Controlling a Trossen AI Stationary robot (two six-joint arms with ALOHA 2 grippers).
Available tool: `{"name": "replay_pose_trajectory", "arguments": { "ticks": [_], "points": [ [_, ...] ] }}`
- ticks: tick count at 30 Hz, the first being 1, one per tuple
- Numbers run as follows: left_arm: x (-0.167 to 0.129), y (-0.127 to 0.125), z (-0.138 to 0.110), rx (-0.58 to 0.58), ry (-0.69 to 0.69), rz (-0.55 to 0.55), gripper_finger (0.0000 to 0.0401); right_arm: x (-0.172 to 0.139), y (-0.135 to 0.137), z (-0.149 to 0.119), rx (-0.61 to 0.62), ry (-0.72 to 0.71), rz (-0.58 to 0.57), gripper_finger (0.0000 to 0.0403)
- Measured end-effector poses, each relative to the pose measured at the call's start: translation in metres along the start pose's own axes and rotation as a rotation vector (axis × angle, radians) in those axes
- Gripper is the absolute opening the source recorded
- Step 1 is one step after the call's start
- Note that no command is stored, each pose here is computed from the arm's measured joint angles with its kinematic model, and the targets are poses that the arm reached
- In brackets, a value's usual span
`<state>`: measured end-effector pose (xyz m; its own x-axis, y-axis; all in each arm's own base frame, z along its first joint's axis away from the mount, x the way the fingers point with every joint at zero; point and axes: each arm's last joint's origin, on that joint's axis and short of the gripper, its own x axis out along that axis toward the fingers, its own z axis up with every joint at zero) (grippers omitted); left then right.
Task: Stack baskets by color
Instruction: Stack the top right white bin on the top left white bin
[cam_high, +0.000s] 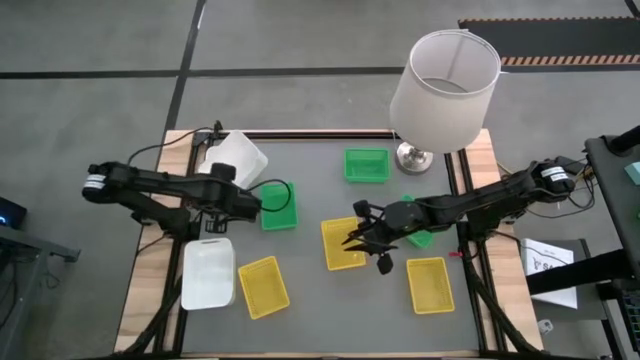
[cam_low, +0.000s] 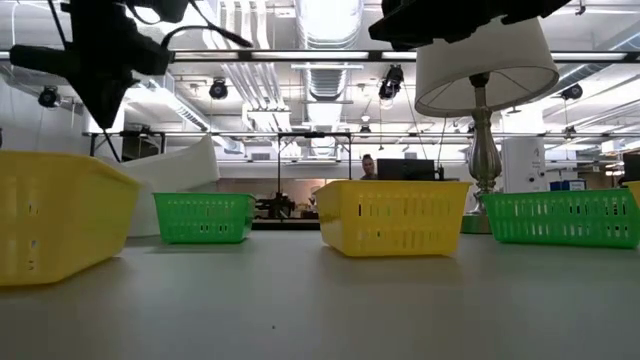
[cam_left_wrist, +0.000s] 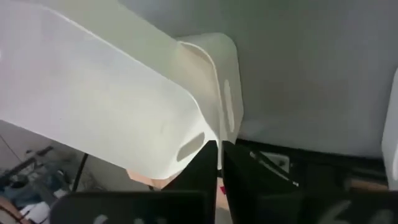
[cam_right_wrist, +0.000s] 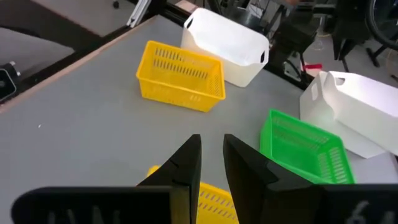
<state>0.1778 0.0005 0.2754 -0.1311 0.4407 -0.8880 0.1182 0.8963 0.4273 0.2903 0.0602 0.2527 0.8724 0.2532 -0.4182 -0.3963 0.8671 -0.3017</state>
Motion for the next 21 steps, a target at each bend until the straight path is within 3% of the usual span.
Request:
{"name": "replay_pose_trajectory", "arguments": {
  "ticks": [4,13,21],
  "points": [
    [0.002,0.007,-0.004,-0.031,0.014,-0.021,0.0042,0.001,0.000,-0.001,-0.017,0.005,0.002,0.0061],
    [0.013,0.007,-0.011,-0.041,-0.003,-0.042,0.0167,0.001,0.002,-0.005,-0.025,0.042,0.017,0.0061],
    [0.047,-0.007,-0.011,0.015,0.047,0.029,0.0186,0.001,0.002,-0.006,-0.014,0.054,0.022,0.0061]
  ]
}}
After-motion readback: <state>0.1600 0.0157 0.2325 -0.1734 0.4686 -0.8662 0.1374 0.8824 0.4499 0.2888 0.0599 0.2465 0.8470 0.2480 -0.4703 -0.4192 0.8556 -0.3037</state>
